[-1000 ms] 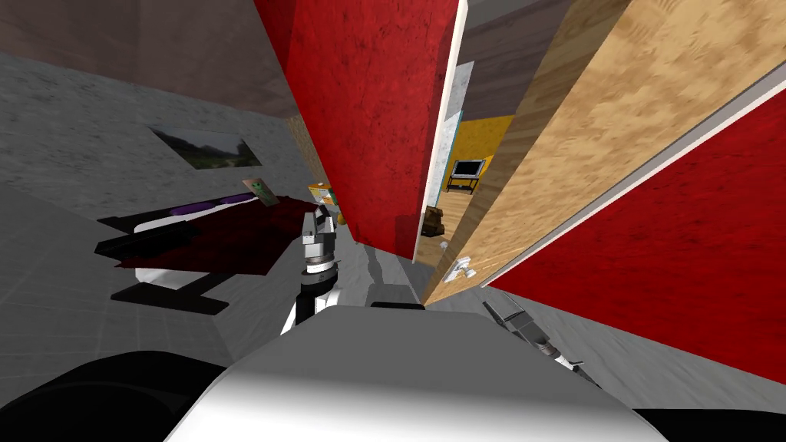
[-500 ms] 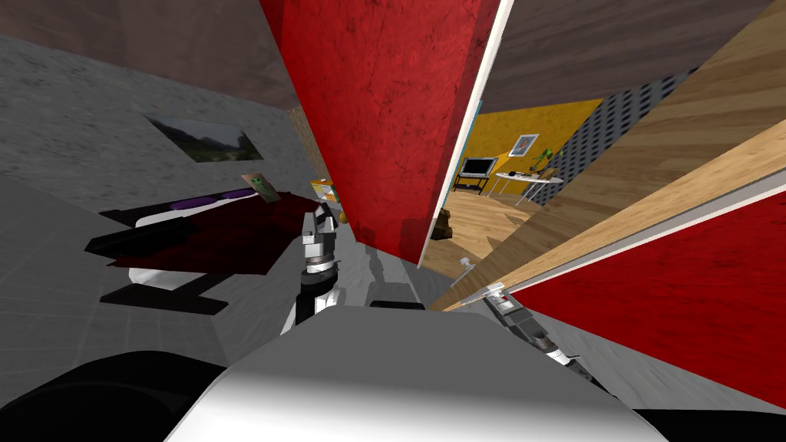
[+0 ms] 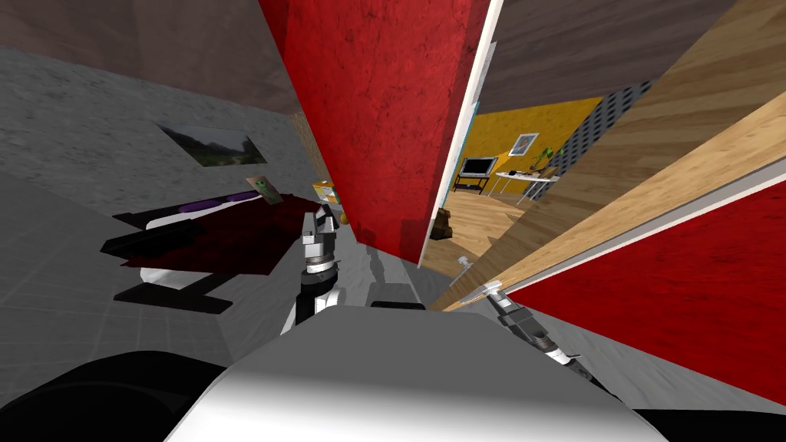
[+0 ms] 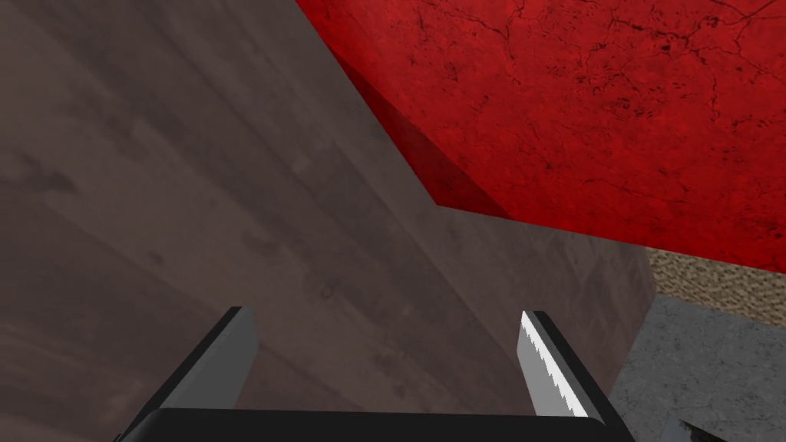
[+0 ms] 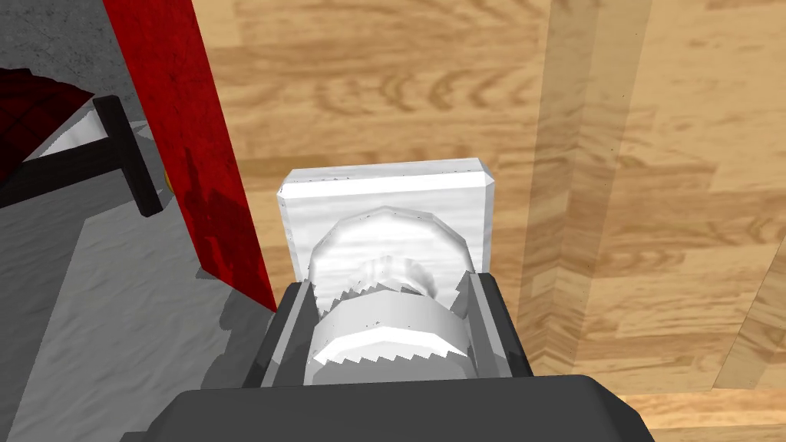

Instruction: Pull the door open

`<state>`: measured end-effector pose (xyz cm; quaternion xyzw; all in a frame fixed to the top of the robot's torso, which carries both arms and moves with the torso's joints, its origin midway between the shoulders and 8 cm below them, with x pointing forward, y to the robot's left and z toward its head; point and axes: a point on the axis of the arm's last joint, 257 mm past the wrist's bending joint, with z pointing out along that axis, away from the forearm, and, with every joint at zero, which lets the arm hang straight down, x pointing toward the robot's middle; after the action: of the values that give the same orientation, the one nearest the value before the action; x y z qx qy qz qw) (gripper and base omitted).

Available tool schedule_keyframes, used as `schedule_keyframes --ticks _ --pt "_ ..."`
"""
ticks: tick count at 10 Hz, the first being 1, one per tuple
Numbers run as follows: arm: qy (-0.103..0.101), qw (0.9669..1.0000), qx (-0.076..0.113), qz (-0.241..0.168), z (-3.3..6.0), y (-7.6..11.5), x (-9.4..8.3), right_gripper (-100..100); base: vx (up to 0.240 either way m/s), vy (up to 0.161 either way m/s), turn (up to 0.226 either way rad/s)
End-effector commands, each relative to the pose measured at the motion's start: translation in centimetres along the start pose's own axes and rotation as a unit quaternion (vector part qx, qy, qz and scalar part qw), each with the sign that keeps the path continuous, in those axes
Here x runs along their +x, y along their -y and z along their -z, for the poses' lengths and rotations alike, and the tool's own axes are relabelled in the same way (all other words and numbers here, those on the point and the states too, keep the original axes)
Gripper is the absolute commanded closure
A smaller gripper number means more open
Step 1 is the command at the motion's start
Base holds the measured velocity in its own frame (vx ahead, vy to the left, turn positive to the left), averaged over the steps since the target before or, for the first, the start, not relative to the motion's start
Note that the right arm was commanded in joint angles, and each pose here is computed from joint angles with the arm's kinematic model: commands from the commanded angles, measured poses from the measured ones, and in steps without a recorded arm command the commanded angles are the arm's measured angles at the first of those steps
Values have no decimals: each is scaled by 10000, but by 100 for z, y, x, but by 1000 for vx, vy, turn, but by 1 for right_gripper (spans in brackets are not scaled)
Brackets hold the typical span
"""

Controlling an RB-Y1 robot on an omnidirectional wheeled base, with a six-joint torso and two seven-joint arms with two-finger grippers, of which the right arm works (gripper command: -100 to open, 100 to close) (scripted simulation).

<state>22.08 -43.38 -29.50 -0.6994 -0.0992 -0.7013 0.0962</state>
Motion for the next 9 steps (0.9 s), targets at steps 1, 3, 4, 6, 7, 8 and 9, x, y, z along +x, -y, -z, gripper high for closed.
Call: schedule_keyframes --ticks 1,3,4,6,7,8,9 --pt "11 10000 5 -18 13 17 -11 100 0 0 0" --pt "6 9995 304 6 82 161 -6 100 -155 -62 49" --pt "6 9992 410 5 112 217 -8 100 -153 -149 24" --pt "8 9980 626 -2 176 330 -9 100 -189 -180 41" --pt "9 9974 727 -7 207 382 -9 100 -188 -155 68" --pt "9 9967 814 -13 235 428 -9 100 -187 -90 131" --pt "9 9964 852 -15 248 448 -9 100 -128 -61 74"
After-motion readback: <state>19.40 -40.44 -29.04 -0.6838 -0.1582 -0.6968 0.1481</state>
